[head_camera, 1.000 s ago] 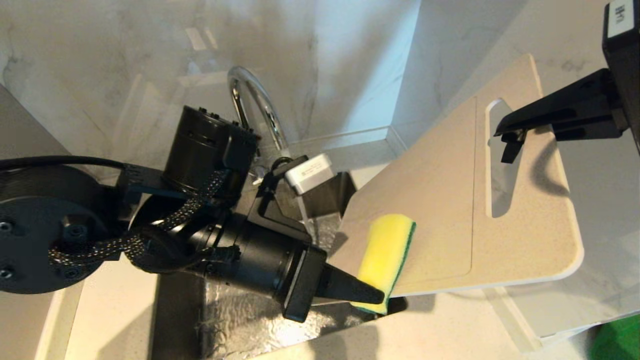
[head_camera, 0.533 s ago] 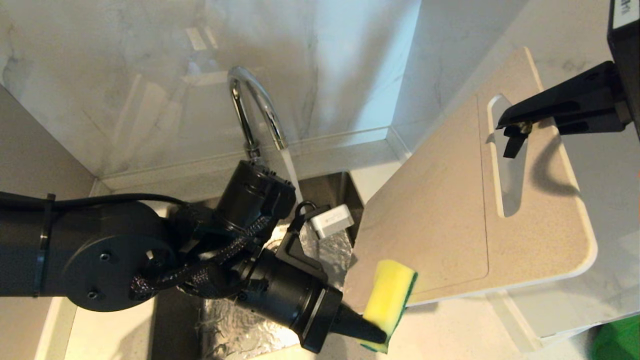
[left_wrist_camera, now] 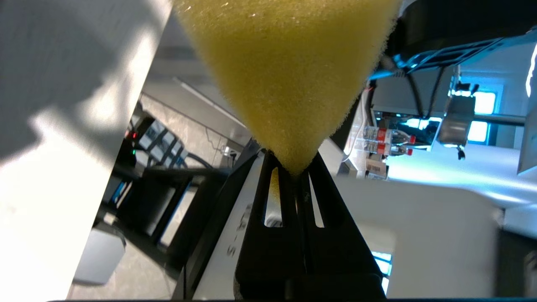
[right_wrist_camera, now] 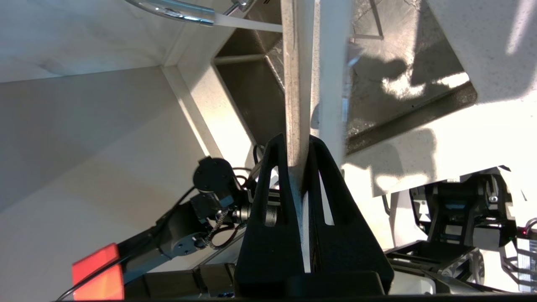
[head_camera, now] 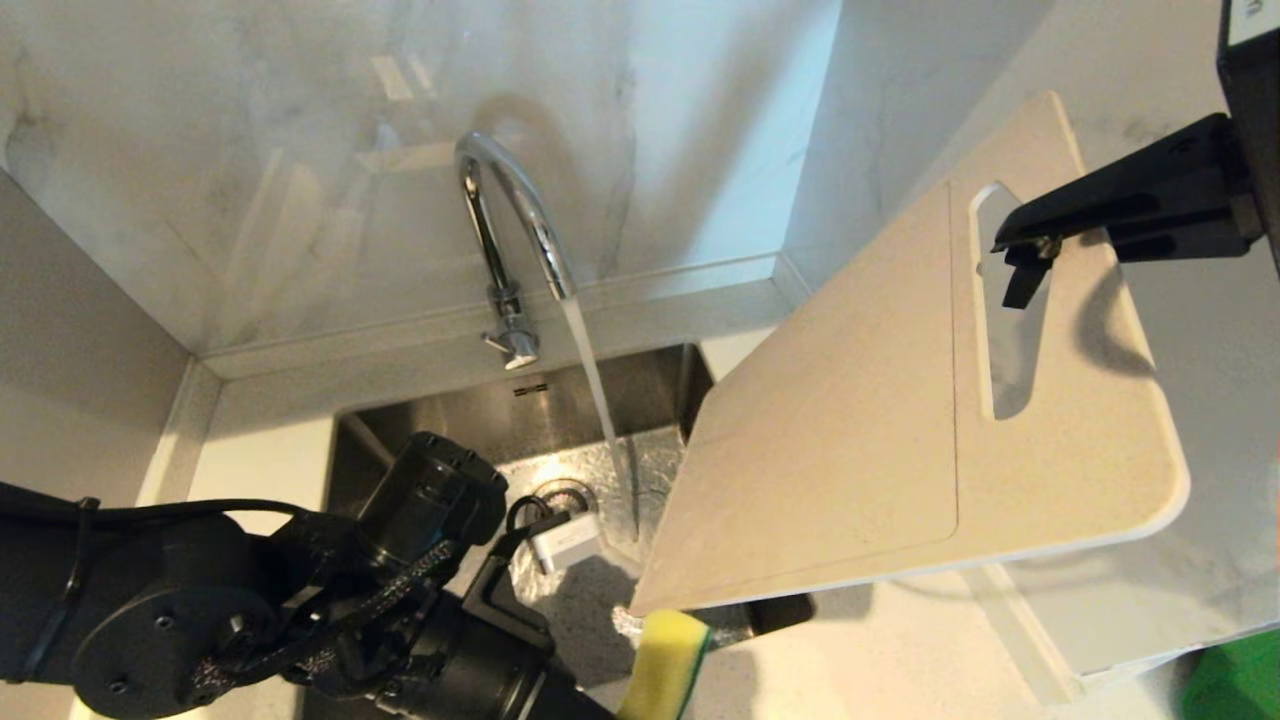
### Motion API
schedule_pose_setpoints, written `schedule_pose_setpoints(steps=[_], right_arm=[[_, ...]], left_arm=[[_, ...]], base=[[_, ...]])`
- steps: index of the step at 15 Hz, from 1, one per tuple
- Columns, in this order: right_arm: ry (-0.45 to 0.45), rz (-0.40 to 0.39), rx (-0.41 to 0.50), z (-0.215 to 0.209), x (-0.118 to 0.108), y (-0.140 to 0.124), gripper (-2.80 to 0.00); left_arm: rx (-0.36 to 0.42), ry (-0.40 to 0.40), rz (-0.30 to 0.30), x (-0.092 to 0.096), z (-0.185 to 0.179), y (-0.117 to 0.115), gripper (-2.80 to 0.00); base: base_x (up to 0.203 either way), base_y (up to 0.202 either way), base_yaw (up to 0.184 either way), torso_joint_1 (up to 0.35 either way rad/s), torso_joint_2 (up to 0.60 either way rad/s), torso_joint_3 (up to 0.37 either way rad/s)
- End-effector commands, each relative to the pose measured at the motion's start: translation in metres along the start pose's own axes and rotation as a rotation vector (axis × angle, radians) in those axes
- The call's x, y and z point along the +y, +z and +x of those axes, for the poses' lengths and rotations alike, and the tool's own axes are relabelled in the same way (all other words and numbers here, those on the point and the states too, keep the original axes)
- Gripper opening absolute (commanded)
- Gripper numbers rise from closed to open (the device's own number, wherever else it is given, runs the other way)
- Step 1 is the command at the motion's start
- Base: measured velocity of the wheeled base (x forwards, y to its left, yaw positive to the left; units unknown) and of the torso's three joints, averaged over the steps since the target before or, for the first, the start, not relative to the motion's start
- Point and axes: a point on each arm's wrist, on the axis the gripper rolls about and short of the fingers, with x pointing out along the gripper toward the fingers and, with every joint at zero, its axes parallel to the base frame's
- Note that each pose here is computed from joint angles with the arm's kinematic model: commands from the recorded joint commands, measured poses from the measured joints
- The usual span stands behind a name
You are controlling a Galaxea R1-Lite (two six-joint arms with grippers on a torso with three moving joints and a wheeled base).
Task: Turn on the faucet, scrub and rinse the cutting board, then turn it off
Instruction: Scrub the cutting board underwater
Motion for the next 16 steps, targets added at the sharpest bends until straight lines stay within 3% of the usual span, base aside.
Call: schedule_pose_setpoints(steps=[1, 4, 8, 10, 13, 16], right_arm=[[0.003, 0.005, -0.001, -0.002, 0.0, 0.0, -2.8], [0.028, 0.001, 0.004, -0.009, 0.001, -0.002, -2.8], [0.048, -0.001, 0.011, -0.017, 0.001, -0.005, -2.8], [0.05, -0.002, 0.012, -0.017, 0.001, -0.005, -2.8], [0.055, -0.001, 0.023, -0.019, 0.001, -0.006, -2.8], [0.063, -0.001, 0.026, -0.021, 0.001, -0.006, -2.8]], left_arm=[[-0.008, 0.019, -0.036, 0.005, -0.019, -0.025, -2.8], [-0.078, 0.003, 0.007, -0.012, -0.043, -0.027, -2.8], [-0.24, -0.061, 0.085, -0.07, -0.084, 0.034, -2.8], [-0.281, -0.079, 0.109, -0.087, -0.094, 0.059, -2.8], [-0.261, -0.071, 0.089, -0.069, -0.063, 0.097, -2.8], [-0.225, -0.08, 0.095, -0.056, -0.027, 0.118, -2.8]], base=[[0.0, 0.0, 0.0, 0.0, 0.0, 0.0], [0.0, 0.0, 0.0, 0.0, 0.0, 0.0], [0.0, 0.0, 0.0, 0.0, 0.0, 0.0], [0.0, 0.0, 0.0, 0.0, 0.0, 0.0], [0.0, 0.0, 0.0, 0.0, 0.0, 0.0], [0.0, 0.0, 0.0, 0.0, 0.0, 0.0]])
